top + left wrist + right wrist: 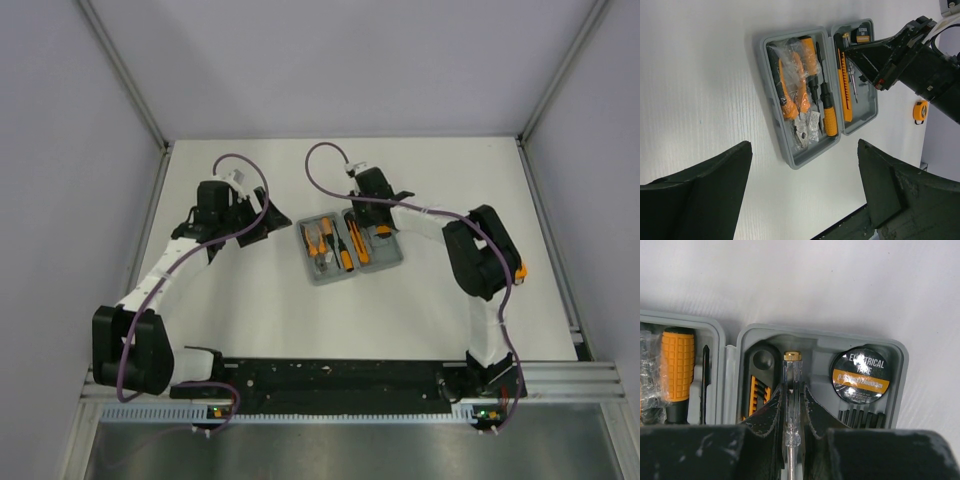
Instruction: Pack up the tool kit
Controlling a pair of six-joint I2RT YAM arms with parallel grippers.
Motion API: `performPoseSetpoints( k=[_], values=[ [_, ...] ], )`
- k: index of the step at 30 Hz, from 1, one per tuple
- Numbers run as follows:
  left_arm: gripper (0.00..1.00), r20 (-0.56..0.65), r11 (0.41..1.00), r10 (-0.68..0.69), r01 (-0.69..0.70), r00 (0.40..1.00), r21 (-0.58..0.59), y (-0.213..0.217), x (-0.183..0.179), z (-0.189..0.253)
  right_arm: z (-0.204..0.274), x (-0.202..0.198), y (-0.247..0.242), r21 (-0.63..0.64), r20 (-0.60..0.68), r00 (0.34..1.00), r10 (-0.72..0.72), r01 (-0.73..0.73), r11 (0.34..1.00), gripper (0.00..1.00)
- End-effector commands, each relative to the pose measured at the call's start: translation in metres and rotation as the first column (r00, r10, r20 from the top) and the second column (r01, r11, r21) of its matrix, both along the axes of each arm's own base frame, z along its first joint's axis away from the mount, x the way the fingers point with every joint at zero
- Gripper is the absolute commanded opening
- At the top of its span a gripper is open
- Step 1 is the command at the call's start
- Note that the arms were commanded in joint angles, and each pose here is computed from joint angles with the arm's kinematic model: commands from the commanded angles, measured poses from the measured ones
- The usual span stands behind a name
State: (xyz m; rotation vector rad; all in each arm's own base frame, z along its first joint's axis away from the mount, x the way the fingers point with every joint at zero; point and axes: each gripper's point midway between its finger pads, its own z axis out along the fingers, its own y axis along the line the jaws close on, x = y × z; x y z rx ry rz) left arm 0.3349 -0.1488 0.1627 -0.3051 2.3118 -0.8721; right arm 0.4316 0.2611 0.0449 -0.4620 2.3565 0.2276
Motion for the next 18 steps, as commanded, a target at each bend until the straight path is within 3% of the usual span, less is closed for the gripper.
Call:
performPoseSetpoints(
  k=[1, 9, 18],
  values=[
    [0.89, 0.042, 1.0, -0.019, 0.019, 0.999, -0.008, -0.001, 0.006, 0.01, -0.004, 0.006, 0.004, -0.013, 0.026, 0.999, -0.031, 0.031, 0.999, 0.1],
    [0.89, 0.032, 1.0, -0.011, 0.011, 0.999, -0.016, 0.0, 0.007, 0.01, 0.024, 0.01, 0.004, 0.018, 0.072, 0.995, -0.072, 0.071, 0.997, 0.3],
    [0.89, 0.026, 1.0, -0.012, 0.013, 1.0, -0.022, 0.0, 0.006, 0.009, 0.041, 0.013, -0.002, -0.008, 0.106, 0.989, -0.107, 0.108, 0.994, 0.33]
  ],
)
